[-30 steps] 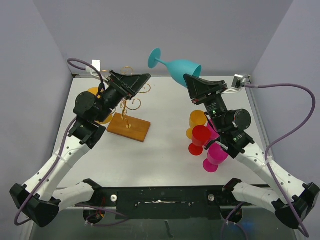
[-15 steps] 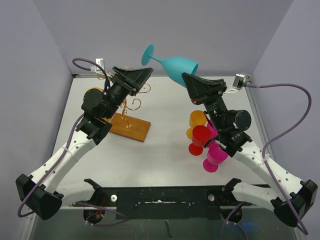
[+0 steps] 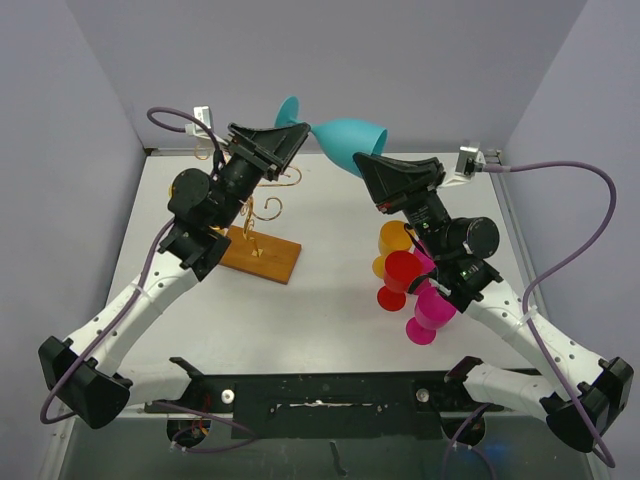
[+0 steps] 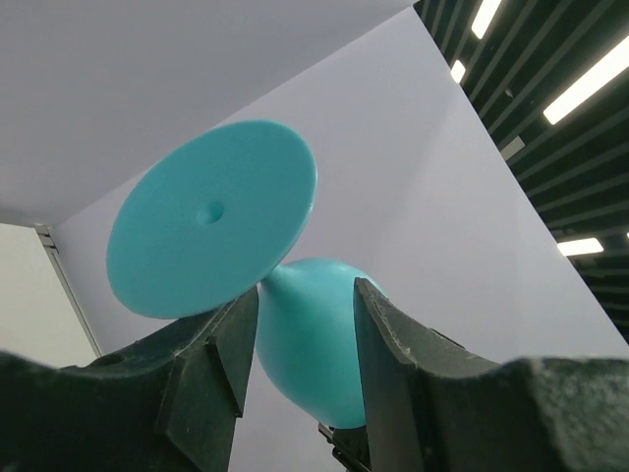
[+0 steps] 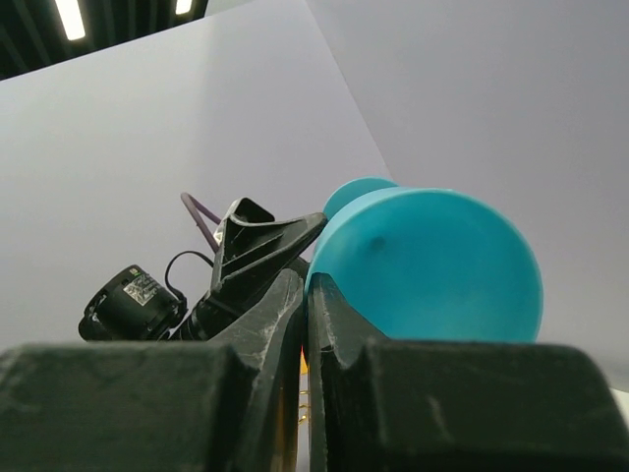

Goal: Place the wine glass upside down on the wine glass rack

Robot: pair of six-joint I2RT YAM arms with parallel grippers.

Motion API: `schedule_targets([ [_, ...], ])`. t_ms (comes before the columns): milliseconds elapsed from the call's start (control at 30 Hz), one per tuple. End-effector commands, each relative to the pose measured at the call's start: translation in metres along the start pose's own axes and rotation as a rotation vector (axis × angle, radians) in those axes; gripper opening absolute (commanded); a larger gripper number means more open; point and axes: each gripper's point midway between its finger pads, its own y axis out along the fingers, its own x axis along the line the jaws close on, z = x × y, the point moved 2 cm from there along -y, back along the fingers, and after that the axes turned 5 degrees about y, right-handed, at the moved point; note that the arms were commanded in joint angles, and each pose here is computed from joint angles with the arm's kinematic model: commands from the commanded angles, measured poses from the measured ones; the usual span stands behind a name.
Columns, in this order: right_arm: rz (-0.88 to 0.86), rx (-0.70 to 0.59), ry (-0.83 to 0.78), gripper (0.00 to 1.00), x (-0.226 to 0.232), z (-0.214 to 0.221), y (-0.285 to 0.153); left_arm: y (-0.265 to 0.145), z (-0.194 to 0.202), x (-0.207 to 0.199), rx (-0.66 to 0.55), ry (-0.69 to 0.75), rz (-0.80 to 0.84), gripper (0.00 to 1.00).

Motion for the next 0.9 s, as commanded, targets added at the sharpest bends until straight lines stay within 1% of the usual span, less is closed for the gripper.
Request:
schedule_targets([
  [0,-0.126,-0.004,-0.017,0.0,0.028,-0.009,0.0,0.004,-0.019,-0.036,-0.062,-0.012,0.103,0.39],
  [167,-0.156,0.031,-0.024,0.0,0.03,-0.001,-0.002,0.006,-0.02,-0.036,-0.068,-0.016,0.097,0.36],
  [400,-0.142,0.073,-0.028,0.0,0.025,0.009,-0.005,0.004,-0.023,-0.039,-0.09,-0.017,0.116,0.26],
  [867,-0.183,0.158,-0.026,0.0,0.023,0.031,-0.021,0.003,-0.023,-0.032,-0.103,-0.045,0.116,0.25],
])
